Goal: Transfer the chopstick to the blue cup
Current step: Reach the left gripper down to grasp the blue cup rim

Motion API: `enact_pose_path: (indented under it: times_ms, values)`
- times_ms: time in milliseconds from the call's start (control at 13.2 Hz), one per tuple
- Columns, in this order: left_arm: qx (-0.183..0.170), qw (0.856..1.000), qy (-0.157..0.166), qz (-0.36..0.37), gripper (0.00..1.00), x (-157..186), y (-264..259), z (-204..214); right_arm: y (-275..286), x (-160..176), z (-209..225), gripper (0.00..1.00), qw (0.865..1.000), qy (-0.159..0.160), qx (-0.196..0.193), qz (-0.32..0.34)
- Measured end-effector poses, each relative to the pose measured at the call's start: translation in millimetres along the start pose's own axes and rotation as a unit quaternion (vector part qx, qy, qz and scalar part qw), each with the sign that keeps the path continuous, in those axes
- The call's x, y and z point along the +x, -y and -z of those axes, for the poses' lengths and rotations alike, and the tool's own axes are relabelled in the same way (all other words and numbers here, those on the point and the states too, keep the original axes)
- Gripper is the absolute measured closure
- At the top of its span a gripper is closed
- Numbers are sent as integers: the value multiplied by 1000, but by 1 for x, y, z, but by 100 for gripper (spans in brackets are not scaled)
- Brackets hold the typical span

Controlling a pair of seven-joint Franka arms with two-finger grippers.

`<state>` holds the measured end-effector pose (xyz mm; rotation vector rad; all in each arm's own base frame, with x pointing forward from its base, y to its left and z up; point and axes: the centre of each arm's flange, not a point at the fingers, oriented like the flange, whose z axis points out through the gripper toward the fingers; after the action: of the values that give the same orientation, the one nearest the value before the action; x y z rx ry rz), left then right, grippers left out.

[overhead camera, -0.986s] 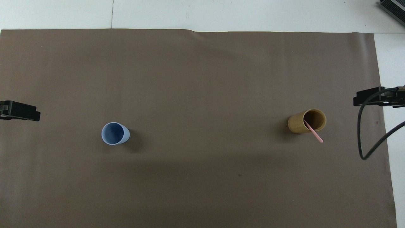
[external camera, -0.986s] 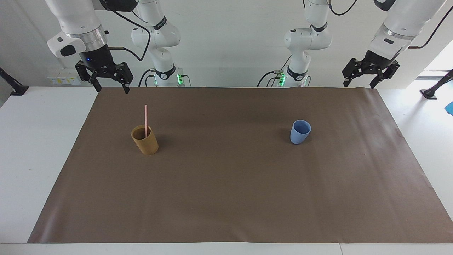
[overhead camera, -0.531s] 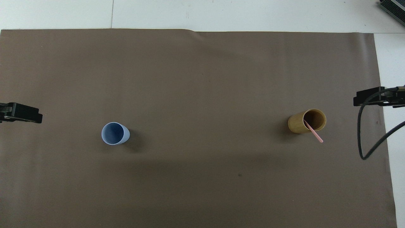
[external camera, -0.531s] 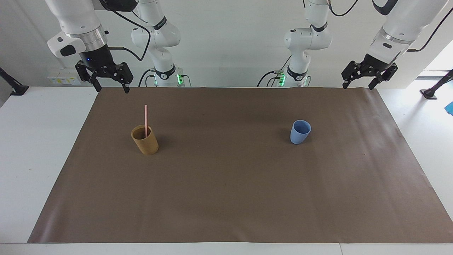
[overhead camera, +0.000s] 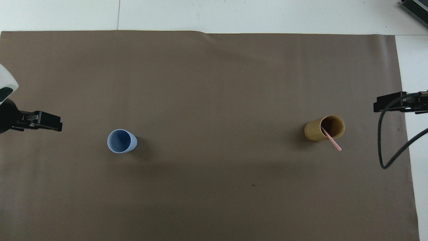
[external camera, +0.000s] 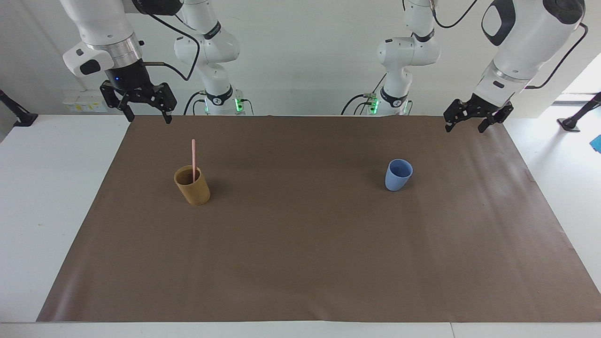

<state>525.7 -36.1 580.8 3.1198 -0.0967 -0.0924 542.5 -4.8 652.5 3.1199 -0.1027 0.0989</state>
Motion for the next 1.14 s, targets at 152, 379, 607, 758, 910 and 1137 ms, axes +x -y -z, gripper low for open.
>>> enact_pose_path:
  times_ms: [152,379,607,758,910,1137]
  values:
    - [1,1000,-1,9,0,3,-13,-27,0,0,0,0,1000,0,0,0]
    - [3,1000,6,9,0,0,-30,-71,0,0,0,0,1000,0,0,0]
    - [4,1000,2,12,0,-5,-43,-110,0,0,0,0,1000,0,0,0]
    - [4,1000,-2,12,0,-9,-51,-135,0,0,0,0,1000,0,0,0]
    - [4,1000,-7,7,0,-14,-58,-156,0,0,0,0,1000,0,0,0]
    - [4,1000,-16,-1,0,-23,-69,-194,0,0,0,0,1000,0,0,0]
